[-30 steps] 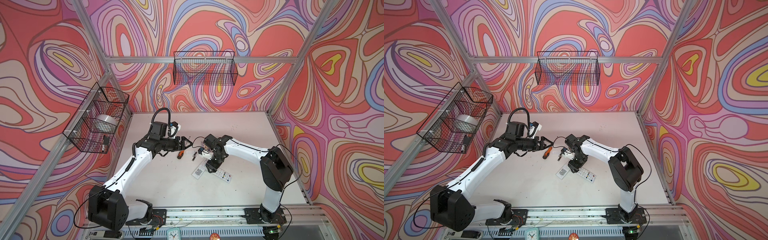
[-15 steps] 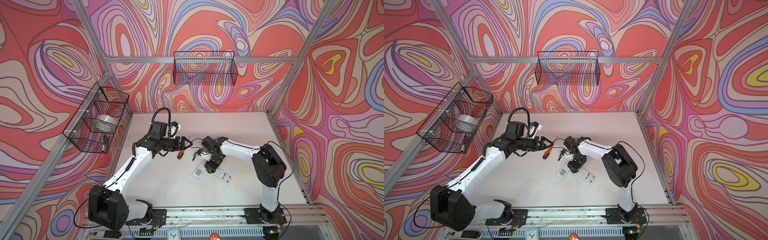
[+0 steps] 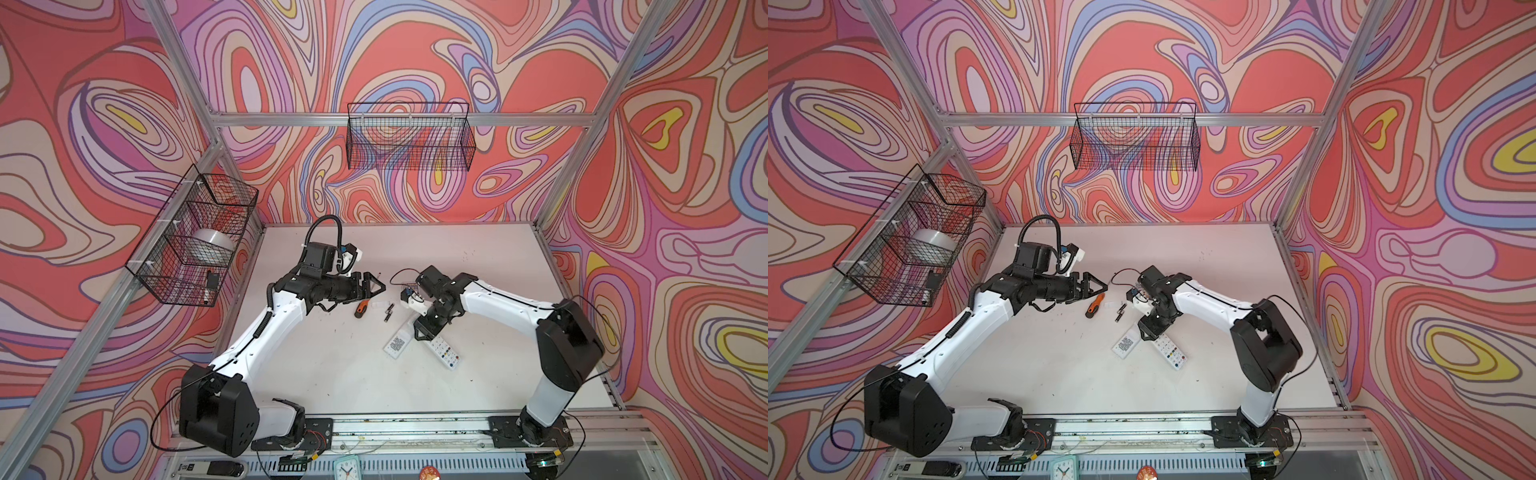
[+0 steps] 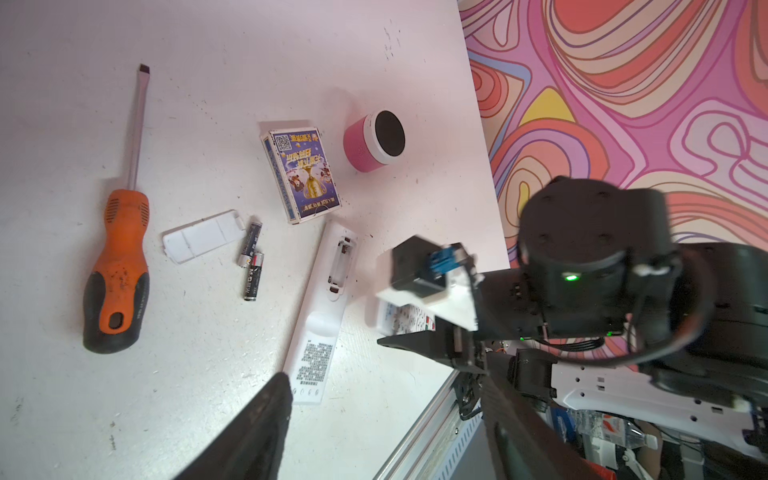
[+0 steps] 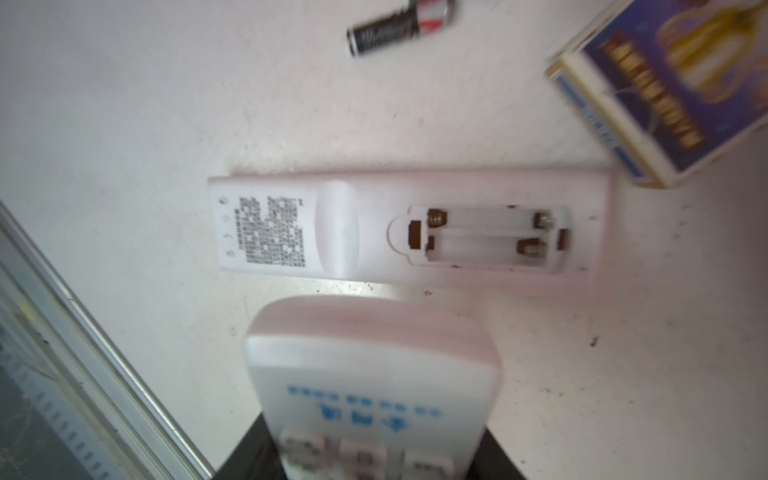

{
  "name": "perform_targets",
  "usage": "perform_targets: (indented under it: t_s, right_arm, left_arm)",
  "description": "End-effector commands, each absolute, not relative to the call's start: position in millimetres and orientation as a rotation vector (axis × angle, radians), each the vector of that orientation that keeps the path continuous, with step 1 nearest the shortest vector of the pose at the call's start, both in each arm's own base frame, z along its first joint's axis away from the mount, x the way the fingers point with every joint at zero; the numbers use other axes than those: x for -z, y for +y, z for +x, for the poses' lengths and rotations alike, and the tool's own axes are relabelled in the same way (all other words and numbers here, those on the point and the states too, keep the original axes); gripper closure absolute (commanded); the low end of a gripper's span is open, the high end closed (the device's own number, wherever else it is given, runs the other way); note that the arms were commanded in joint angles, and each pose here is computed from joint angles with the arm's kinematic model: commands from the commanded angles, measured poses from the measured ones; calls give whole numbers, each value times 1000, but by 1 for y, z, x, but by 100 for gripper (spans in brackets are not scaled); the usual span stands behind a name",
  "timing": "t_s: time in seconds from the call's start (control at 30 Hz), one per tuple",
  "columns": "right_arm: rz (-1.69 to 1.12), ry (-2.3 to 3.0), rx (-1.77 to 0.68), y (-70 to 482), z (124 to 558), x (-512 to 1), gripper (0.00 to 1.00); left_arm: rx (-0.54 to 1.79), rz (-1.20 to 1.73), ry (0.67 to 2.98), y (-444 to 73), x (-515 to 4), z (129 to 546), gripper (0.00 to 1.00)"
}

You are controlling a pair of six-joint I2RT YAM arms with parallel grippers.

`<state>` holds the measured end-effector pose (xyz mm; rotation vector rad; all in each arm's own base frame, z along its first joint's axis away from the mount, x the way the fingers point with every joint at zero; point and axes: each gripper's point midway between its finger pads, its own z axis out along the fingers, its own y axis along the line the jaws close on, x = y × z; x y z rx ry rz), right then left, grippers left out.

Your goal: Unload the batteries from the remote control

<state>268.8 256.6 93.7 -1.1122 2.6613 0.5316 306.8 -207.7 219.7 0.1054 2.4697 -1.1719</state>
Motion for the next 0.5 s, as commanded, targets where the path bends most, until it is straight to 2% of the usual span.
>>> perform_targets:
  t_s: [0.0, 0.1, 0.2, 0.33, 0.47]
  right_arm:
    - [-889, 2511, -770, 259, 298, -140, 68]
    - [-738, 2344, -944, 259, 318, -187, 68]
    - [-602, 2047, -1104, 260, 340, -255, 68]
    - [-491, 1689, -1183, 254, 359, -341, 69]
    - [-495, 1470, -1262, 256, 360, -400, 70]
  left_arm:
    - [1258, 33, 2413, -213, -241, 320, 26]
    - [1372, -72, 2377, -219, -251, 326, 26]
    - [1635, -216, 2277, -234, -269, 334, 27]
    - [1932, -409, 2027, -240, -297, 350, 27]
    - [2093, -444, 1961, -254, -320, 355, 28]
